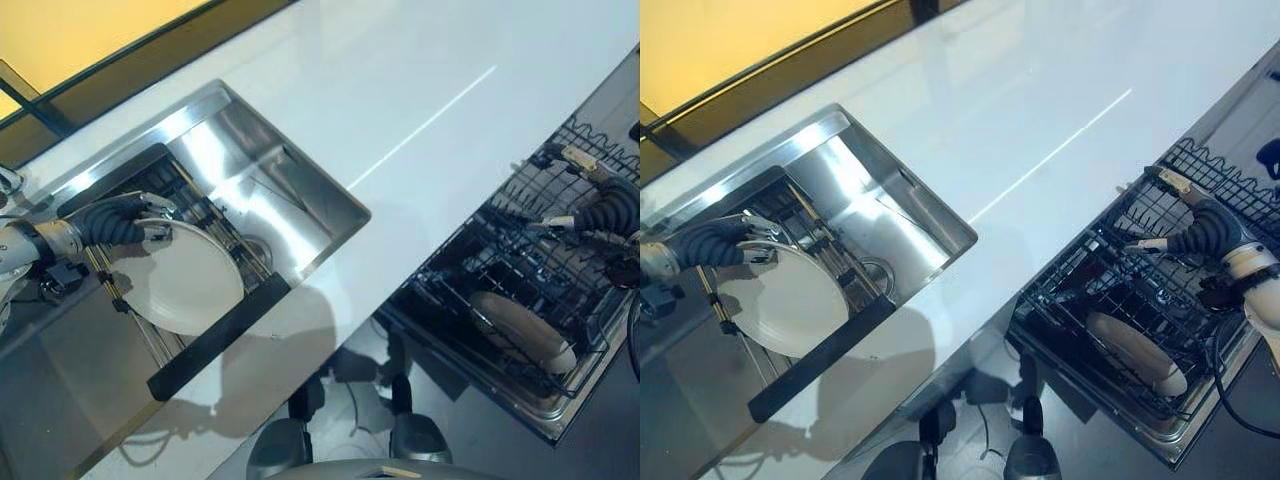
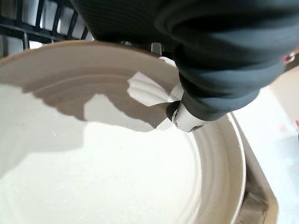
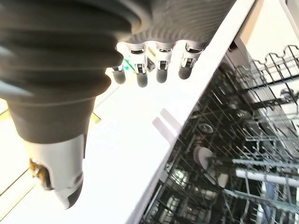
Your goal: Pick up plates and place into dishwasher.
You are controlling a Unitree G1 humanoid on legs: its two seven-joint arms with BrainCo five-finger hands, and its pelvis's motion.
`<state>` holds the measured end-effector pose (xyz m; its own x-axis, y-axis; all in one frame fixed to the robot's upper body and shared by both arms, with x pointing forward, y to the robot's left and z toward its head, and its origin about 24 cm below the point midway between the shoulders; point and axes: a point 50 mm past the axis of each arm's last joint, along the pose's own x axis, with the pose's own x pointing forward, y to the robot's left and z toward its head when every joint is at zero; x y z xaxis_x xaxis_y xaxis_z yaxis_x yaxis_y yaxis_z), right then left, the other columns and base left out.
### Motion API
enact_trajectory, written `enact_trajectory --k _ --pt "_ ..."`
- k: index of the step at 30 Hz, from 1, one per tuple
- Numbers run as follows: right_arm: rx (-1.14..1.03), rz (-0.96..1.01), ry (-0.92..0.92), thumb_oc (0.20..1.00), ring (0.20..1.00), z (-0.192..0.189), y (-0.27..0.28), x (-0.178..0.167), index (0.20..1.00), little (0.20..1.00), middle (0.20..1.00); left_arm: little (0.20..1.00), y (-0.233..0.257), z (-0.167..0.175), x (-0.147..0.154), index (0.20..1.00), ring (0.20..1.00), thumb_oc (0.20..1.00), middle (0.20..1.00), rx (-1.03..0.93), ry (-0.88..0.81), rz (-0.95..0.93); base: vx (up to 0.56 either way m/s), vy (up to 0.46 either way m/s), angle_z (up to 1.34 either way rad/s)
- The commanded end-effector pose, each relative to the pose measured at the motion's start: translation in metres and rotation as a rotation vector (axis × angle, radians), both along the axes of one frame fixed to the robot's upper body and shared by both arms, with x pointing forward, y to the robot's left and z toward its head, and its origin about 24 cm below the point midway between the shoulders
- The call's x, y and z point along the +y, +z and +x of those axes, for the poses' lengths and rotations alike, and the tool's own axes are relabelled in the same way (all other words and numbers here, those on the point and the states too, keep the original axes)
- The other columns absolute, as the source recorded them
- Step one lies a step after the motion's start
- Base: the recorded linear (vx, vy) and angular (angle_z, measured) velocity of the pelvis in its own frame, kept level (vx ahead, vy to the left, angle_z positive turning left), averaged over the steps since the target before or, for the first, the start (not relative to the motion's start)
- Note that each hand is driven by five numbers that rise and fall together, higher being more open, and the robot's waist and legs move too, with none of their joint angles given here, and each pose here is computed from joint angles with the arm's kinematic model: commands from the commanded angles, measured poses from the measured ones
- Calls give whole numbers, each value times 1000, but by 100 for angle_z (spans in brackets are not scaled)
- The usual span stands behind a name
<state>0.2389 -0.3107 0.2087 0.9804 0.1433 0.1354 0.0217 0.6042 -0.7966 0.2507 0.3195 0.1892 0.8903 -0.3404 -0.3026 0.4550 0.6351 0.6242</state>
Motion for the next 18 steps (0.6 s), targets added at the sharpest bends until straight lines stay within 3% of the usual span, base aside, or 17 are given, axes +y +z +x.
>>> enact_trajectory --k 1,9,18 --pt "-50 1 19 1000 1000 -10 11 -1 1000 1000 1000 200 11 -8 7 200 200 200 200 -188 84 -33 48 -28 0" --pt "-91 28 1 1000 1000 -14 -2 0 1000 1000 1000 200 12 -18 15 200 200 200 200 -554 296 -90 13 -25 7" --pt "-316 86 33 1000 1000 -10 7 24 1000 1000 1000 200 24 -29 5 200 200 200 200 -1001 497 -143 2 -2 2"
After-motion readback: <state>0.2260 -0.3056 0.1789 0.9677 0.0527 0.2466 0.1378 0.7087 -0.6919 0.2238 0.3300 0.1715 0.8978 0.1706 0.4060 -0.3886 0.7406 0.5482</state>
